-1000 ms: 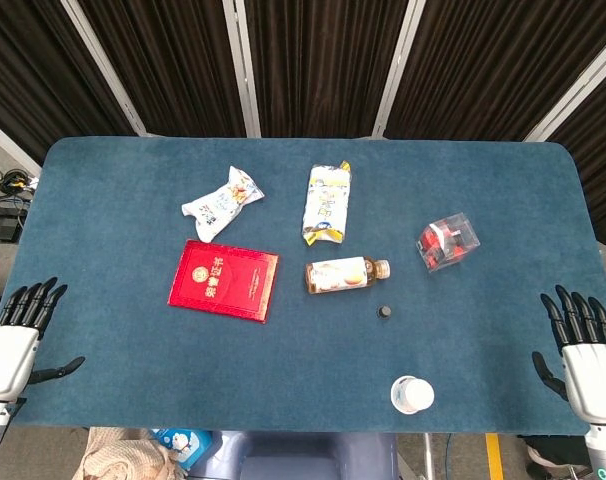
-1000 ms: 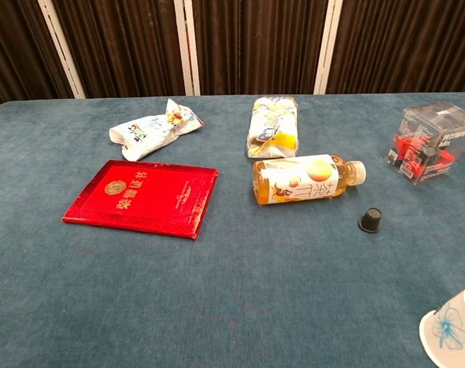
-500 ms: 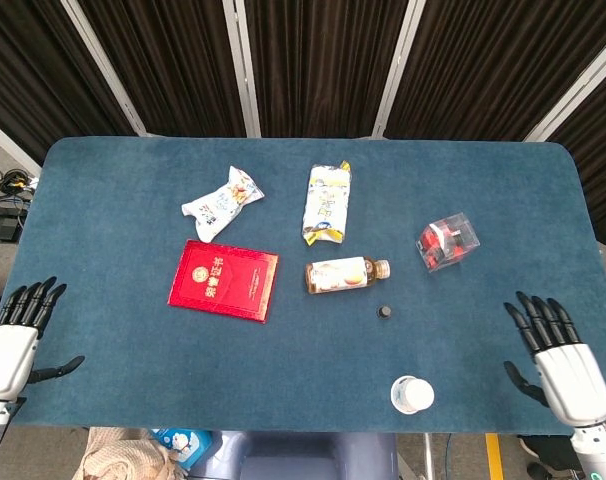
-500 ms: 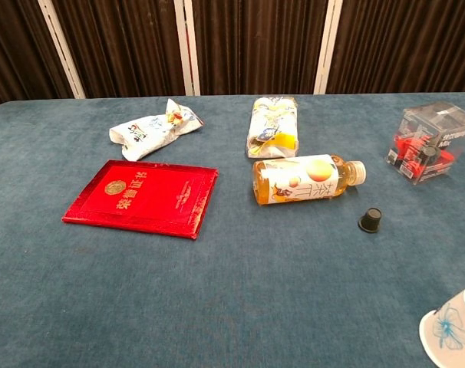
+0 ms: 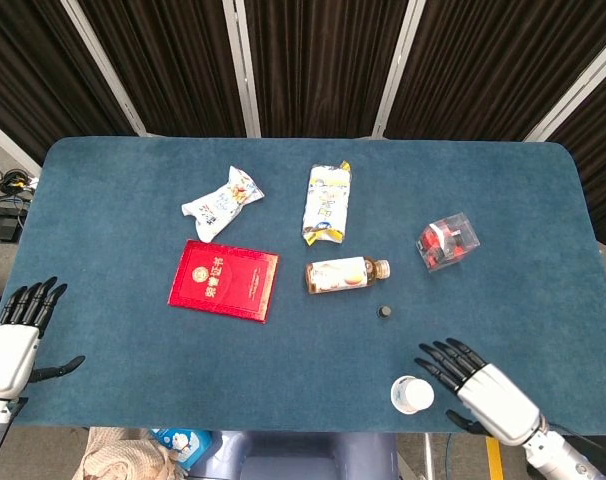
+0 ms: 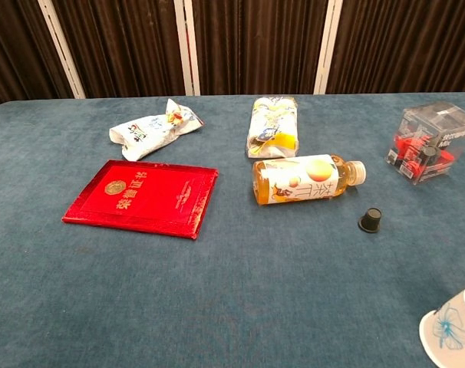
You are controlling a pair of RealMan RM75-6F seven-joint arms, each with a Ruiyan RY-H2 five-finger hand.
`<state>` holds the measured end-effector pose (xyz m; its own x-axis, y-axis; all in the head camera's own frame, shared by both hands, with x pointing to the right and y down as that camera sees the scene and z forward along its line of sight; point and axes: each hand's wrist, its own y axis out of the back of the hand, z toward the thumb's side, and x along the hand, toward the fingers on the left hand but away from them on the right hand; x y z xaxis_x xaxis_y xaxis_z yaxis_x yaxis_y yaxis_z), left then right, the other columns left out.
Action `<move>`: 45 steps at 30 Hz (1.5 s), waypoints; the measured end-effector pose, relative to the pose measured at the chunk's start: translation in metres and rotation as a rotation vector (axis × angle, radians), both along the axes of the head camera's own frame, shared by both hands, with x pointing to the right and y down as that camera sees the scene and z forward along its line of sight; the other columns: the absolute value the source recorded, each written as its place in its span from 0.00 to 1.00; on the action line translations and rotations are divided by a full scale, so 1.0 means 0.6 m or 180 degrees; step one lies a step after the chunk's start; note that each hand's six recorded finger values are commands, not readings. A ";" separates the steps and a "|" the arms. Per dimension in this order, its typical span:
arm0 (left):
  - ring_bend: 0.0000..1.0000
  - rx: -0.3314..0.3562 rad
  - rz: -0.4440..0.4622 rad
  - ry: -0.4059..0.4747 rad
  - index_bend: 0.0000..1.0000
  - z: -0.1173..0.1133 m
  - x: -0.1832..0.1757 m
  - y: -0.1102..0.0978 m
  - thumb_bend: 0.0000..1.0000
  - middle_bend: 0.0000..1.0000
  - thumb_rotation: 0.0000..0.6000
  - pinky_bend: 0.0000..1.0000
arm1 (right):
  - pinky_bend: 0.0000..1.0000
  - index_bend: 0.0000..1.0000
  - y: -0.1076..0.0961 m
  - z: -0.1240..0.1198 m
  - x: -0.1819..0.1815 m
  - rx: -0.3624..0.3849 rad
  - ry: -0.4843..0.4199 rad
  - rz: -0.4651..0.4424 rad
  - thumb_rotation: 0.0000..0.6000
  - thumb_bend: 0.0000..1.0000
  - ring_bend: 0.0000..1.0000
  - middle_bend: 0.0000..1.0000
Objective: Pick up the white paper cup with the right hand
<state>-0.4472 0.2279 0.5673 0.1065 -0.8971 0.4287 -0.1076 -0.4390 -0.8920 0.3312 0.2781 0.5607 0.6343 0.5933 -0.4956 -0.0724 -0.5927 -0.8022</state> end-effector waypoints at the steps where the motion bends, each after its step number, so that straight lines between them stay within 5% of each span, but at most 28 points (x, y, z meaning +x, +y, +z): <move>1: 0.00 -0.0001 0.0001 0.0000 0.00 0.000 0.000 0.000 0.00 0.00 1.00 0.00 | 0.12 0.00 0.004 0.003 -0.004 -0.0023 0.0018 -0.0033 1.00 0.31 0.00 0.00; 20: 0.00 -0.0033 -0.0004 0.0004 0.00 0.003 0.001 -0.001 0.00 0.00 1.00 0.00 | 0.28 0.01 0.032 0.062 -0.024 -0.0238 0.0323 -0.0184 1.00 0.31 0.13 0.05; 25: 0.00 -0.0043 -0.0011 0.0005 0.00 0.003 0.001 -0.001 0.00 0.00 1.00 0.00 | 0.35 0.11 0.035 0.075 -0.017 -0.0288 0.0445 -0.0188 1.00 0.31 0.19 0.11; 33: 0.00 -0.0029 -0.0020 -0.0015 0.00 0.003 0.000 -0.002 0.00 0.00 1.00 0.00 | 0.55 0.39 0.041 0.081 -0.016 -0.0314 0.0503 -0.0200 1.00 0.34 0.43 0.35; 45: 0.00 -0.0023 -0.0025 -0.0012 0.00 0.003 0.000 -0.003 0.00 0.00 1.00 0.00 | 0.55 0.44 0.037 0.074 -0.021 -0.0270 0.0450 -0.0184 1.00 0.35 0.46 0.39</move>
